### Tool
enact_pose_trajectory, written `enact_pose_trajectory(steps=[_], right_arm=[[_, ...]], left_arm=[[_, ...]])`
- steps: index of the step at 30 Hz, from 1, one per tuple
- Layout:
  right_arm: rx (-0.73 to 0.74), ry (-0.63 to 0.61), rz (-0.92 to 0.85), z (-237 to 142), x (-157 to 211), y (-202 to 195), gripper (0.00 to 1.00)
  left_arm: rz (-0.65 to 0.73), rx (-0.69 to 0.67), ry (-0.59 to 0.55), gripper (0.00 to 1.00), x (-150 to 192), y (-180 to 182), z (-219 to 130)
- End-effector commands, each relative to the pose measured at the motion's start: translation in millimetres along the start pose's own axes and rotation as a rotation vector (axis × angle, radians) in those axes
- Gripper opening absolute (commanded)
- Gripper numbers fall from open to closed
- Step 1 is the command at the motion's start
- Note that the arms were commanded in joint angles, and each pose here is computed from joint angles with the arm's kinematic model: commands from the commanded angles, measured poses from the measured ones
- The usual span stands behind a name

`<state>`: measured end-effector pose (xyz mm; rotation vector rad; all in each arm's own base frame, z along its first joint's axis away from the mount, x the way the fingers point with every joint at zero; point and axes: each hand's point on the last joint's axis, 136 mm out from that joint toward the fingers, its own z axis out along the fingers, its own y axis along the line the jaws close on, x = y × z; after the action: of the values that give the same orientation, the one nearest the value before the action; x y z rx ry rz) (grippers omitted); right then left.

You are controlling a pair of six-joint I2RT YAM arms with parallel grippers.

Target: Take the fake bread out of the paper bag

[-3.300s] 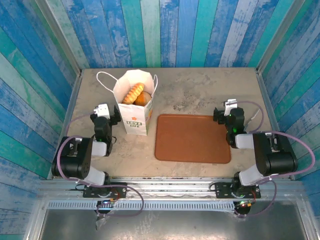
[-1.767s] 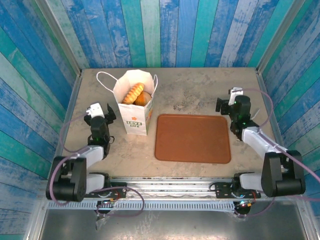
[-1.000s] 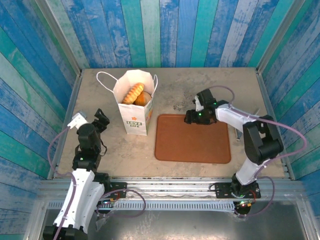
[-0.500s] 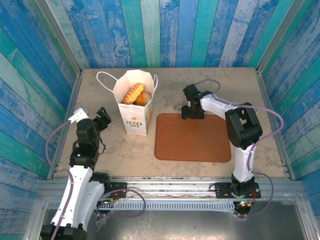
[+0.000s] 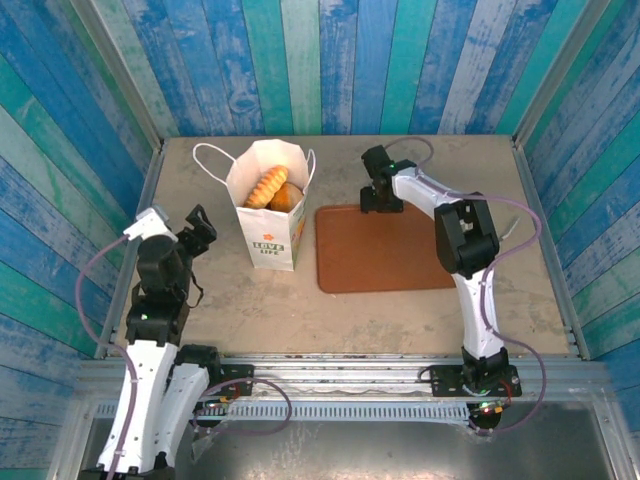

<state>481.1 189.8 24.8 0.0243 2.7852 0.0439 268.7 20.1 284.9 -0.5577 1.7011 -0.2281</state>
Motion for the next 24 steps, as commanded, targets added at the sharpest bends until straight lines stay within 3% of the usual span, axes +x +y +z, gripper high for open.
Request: enact_pose_trajectory(steps=[1,8,11,17,20,24], right_arm=[[0.019,0.05,0.009,19.4,1.5,-9.2,0.71],[-0.016,0.075,0.084,28.6,-5.0,-8.5,0.7],[-0.098,0.067,0.071,10.5,-10.9,4.3,0.71],[-0.301,-0.098,0.019,-92.0,-38.5,25.2,0.75],[-0.371,-0.169,-0.001,-138.2,-38.6,24.1,0.76],[-0.508,-0.238,-0.007,-189.9,-29.3,27.3,0.76]], left_arm=[[0.027,0.002,-0.004,0.94,-12.9,-4.8,-9.7],[0.019,0.047,-0.005,0.94,-28.0,-20.0,-14.5],[0.023,0.078,0.046,0.94,-28.5,-32.2,-8.6],[0.024,0.04,0.158,0.94,-36.5,-46.8,13.7],[0.05,0.12,0.207,0.94,-38.9,-69.5,25.2],[0.044,0.131,0.273,0.94,-41.1,-78.6,49.6]])
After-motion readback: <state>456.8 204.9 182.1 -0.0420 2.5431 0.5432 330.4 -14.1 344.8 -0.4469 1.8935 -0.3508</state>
